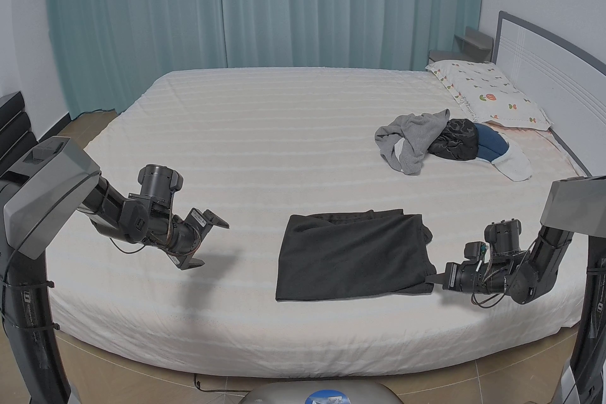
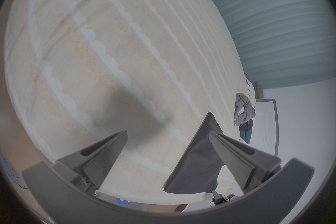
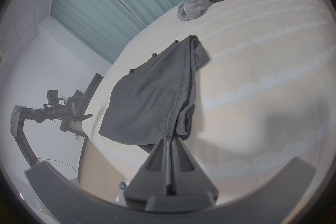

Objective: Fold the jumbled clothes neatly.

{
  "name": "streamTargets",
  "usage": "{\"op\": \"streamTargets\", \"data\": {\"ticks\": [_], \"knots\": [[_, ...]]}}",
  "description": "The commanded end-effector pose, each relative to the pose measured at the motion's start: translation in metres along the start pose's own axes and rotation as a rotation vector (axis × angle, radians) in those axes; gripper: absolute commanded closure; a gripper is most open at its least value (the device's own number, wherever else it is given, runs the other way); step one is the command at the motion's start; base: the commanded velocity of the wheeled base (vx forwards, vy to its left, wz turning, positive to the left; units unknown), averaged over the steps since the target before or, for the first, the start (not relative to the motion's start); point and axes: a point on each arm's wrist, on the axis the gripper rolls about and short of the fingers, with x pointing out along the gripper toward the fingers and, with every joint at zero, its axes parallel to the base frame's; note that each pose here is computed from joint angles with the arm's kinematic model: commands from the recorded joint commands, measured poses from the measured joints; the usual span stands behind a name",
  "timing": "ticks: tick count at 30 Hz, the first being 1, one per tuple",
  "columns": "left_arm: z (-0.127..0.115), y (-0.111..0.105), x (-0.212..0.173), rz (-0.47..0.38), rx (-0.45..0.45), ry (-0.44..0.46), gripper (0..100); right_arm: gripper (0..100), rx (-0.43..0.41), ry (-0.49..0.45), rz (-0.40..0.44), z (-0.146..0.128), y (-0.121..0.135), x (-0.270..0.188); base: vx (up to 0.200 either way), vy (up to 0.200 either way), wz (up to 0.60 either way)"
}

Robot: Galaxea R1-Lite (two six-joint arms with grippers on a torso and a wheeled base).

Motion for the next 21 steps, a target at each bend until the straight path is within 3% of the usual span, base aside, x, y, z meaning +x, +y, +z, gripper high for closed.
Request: {"op": "streamTargets", "data": {"ticks": [1, 20, 21], "knots": [[0.0000, 0.0002, 0.0003, 0.000, 0.000, 0.000, 0, 100, -0.002, -0.010, -0.018, 0.0010, -0.0070, -0.0065, 0.000, 0.000, 0.00], [0.0010, -0.0005, 0.0000, -0.002, -0.002, -0.002, 0, 100, -0.036, 0.006, -0.041, -0.0020, -0.0146, -0.0107, 0.000, 0.000, 0.00], [0.0013, -0.0009, -0.0001, -0.003, -0.002, -0.003, 0, 0, -0.038, 0.004, -0.041, -0.0018, -0.0145, -0.0107, 0.000, 0.000, 0.00]]}}
